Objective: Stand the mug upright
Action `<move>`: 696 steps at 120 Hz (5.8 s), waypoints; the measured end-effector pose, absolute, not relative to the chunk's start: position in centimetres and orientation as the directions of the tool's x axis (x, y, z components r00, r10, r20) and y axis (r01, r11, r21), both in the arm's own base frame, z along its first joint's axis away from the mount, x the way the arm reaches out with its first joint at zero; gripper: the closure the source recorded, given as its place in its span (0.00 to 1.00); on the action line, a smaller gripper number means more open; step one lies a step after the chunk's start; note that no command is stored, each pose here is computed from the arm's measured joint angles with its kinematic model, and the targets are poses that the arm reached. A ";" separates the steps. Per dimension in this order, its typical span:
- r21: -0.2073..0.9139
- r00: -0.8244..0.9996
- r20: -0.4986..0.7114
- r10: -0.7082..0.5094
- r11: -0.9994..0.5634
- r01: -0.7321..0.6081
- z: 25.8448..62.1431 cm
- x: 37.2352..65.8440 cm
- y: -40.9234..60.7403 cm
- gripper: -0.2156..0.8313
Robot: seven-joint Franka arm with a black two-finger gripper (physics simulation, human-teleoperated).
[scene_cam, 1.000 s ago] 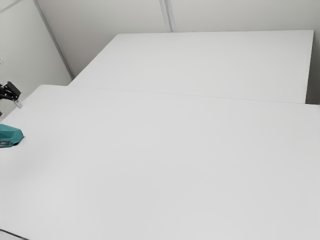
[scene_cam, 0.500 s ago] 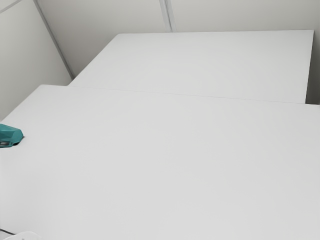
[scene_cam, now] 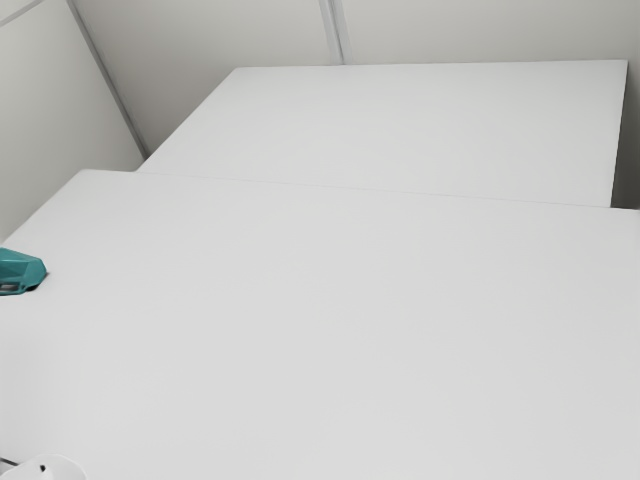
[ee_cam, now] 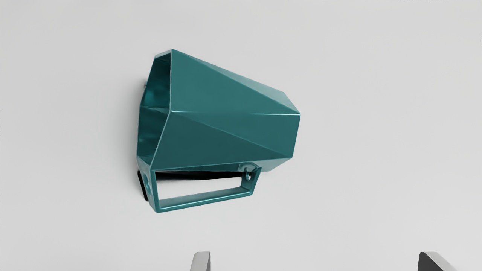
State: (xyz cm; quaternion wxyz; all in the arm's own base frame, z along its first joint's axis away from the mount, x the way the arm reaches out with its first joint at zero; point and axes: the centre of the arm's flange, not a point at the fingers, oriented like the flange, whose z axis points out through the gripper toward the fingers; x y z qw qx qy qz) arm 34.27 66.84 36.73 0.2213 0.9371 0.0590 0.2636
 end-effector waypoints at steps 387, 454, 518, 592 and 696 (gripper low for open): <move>-0.095 0.915 0.199 -0.350 -0.936 -0.338 50.9 55.7 14.2 0.96; -0.053 0.976 0.111 0.187 -0.980 0.194 46.4 49.1 1.3 0.96; -0.056 0.836 0.054 0.547 -0.834 0.549 41.8 47.8 -3.8 0.95; -0.121 0.709 0.019 0.705 -0.703 0.701 35.6 49.1 -3.8 0.95; -0.041 0.715 0.117 0.689 -0.716 0.697 44.4 50.6 -6.0 0.24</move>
